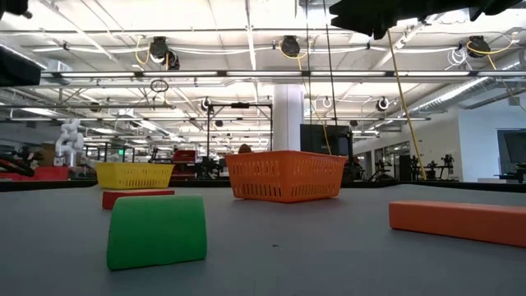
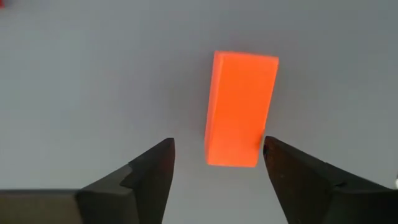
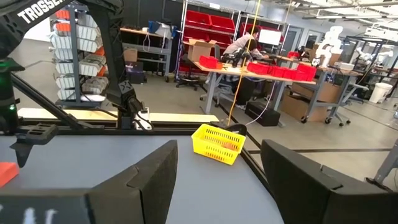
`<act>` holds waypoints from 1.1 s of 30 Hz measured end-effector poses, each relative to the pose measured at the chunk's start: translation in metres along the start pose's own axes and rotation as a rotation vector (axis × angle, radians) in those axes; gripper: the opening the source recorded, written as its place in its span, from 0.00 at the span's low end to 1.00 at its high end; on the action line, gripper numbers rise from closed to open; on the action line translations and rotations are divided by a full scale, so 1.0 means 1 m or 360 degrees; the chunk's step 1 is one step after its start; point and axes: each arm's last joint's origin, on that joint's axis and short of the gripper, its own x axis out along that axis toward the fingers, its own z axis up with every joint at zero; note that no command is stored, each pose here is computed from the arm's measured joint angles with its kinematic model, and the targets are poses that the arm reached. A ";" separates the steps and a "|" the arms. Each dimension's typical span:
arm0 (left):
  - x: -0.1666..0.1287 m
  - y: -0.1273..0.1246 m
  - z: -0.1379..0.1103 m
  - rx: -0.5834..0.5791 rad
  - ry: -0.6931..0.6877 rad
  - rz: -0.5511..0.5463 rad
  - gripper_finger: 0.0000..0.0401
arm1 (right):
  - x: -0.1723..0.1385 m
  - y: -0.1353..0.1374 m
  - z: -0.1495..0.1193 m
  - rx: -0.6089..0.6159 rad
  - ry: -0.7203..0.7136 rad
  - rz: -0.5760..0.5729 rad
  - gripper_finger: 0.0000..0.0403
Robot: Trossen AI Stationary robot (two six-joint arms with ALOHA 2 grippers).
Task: Sort & place blocks by color
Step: Put the orange block into the yellow bin
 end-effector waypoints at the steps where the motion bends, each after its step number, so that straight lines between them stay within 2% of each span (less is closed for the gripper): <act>1: 0.002 0.001 -0.001 0.0016 0.0017 -0.0002 0.60 | 0.000 0.000 0.000 -0.0001 0.0003 0.0000 0.56; 19: 0.004 0.010 0.007 0.0251 -0.0020 -0.0033 0.58 | 0.000 0.000 -0.001 -0.0003 0.0008 0.0001 0.56; 33: 0.004 0.019 0.013 0.0345 -0.0035 -0.0035 0.58 | 0.000 0.000 -0.001 -0.0010 0.0018 0.0002 0.56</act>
